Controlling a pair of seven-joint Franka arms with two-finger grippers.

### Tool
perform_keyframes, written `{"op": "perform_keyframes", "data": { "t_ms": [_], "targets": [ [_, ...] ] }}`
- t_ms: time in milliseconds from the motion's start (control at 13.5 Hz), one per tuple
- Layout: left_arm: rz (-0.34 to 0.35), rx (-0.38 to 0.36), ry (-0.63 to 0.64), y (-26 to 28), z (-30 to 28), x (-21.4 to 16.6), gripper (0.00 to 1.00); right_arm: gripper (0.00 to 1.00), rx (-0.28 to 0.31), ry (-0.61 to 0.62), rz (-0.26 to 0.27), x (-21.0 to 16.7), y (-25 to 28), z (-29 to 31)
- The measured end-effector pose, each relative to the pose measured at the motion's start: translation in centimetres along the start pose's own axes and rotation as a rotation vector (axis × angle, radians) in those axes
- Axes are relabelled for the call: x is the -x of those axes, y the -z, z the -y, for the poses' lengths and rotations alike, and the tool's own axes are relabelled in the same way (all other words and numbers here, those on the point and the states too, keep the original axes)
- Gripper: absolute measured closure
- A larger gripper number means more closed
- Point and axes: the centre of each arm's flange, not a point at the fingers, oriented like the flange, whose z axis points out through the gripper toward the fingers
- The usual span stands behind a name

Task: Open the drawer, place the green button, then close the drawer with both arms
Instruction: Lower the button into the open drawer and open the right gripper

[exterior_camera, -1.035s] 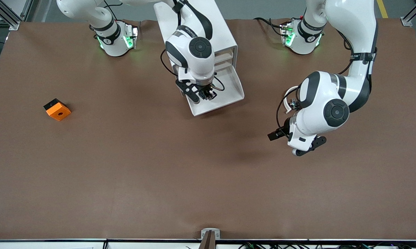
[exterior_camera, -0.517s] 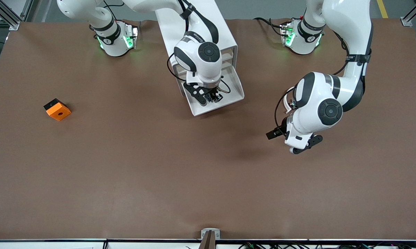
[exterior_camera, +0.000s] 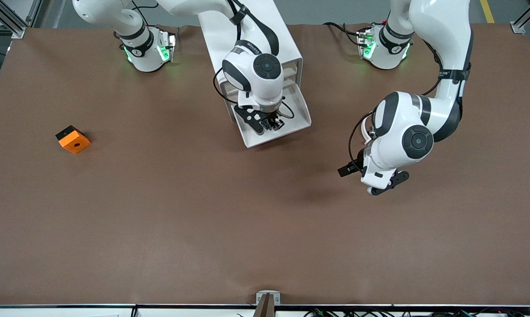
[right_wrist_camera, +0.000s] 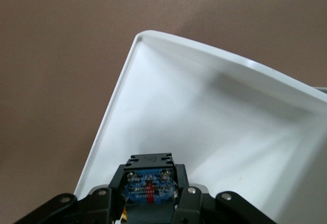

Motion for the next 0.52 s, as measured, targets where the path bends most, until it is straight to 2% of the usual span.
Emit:
{"op": "perform_keyframes", "data": {
  "t_ms": [222, 296, 517],
  "targets": [
    [0.000, -0.001, -0.003, -0.22, -0.08, 0.18, 0.00, 0.55, -0.012, 0.010, -0.004, 0.34, -0.51, 0.15],
    [-0.001, -0.001, -0.003, -0.24, -0.08, 0.18, 0.00, 0.48, -0.016, 0.015, -0.005, 0.62, -0.62, 0.16],
    [-0.003, 0.000, -0.007, -0.28, -0.26, 0.34, 0.00, 0.19, -0.026, 0.036, -0.009, 0.94, -0.24, 0.43]
  ]
}}
